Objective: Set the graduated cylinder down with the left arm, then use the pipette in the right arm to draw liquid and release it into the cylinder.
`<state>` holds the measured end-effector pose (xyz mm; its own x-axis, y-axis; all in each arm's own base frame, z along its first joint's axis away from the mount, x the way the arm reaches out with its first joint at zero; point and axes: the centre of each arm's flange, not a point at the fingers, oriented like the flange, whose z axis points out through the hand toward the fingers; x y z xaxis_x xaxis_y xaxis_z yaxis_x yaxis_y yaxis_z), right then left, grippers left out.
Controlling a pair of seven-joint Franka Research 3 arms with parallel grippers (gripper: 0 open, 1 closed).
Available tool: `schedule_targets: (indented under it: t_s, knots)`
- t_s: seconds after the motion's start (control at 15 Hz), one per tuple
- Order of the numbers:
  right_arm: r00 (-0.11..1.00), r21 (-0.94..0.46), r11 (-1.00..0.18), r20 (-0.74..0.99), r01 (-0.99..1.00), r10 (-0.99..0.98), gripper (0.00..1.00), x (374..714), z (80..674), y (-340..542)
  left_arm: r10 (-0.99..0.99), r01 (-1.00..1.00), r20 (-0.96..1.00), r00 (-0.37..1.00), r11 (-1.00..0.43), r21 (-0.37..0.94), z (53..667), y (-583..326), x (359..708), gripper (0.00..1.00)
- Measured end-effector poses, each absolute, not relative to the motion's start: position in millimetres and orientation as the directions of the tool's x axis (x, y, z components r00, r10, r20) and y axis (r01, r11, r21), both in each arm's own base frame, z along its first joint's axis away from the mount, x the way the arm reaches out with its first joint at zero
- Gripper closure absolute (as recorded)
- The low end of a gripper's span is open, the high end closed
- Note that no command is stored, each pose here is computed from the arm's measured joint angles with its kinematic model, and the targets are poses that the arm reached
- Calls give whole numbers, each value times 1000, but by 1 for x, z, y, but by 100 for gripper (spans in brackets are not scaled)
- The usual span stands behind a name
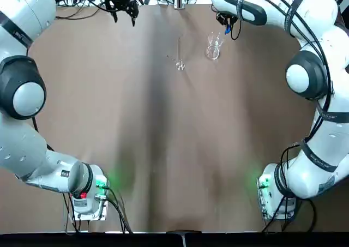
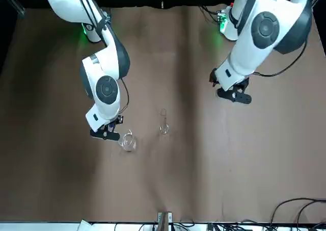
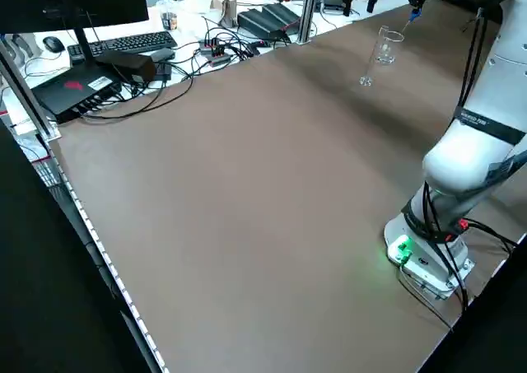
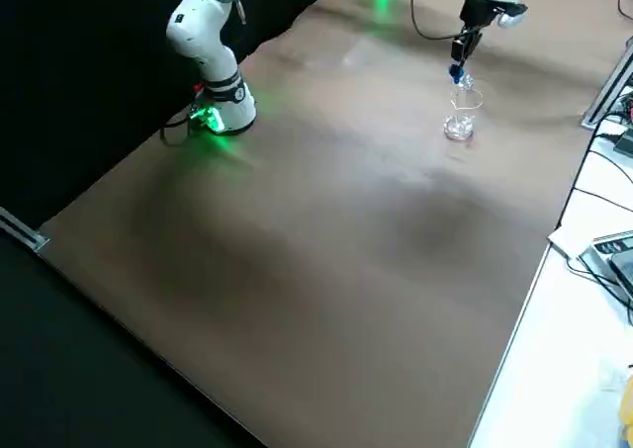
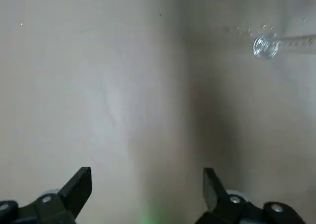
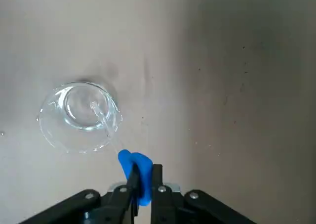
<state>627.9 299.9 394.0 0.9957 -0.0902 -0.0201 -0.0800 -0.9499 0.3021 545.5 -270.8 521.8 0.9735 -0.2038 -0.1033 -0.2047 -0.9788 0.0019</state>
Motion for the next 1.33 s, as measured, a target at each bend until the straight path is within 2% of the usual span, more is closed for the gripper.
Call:
schedule_targets:
  t_s: [0.33, 0.6, 1.33]
  knots:
    - [996, 298, -951, -15, -76, -84, 87, 627, 396, 304, -155, -154, -72, 985, -988, 16, 506, -300, 547, 0]
    - [997, 294, -953, -10, -76, -82, 79, 627, 400, 306, -156, -155, -86, 984, -988, 20, 489, -306, 551, 0]
    - [997, 287, -956, -6, -67, -72, 75, 623, 410, 314, -504, -495, -186, 843, -864, 95, 407, -251, 595, 0]
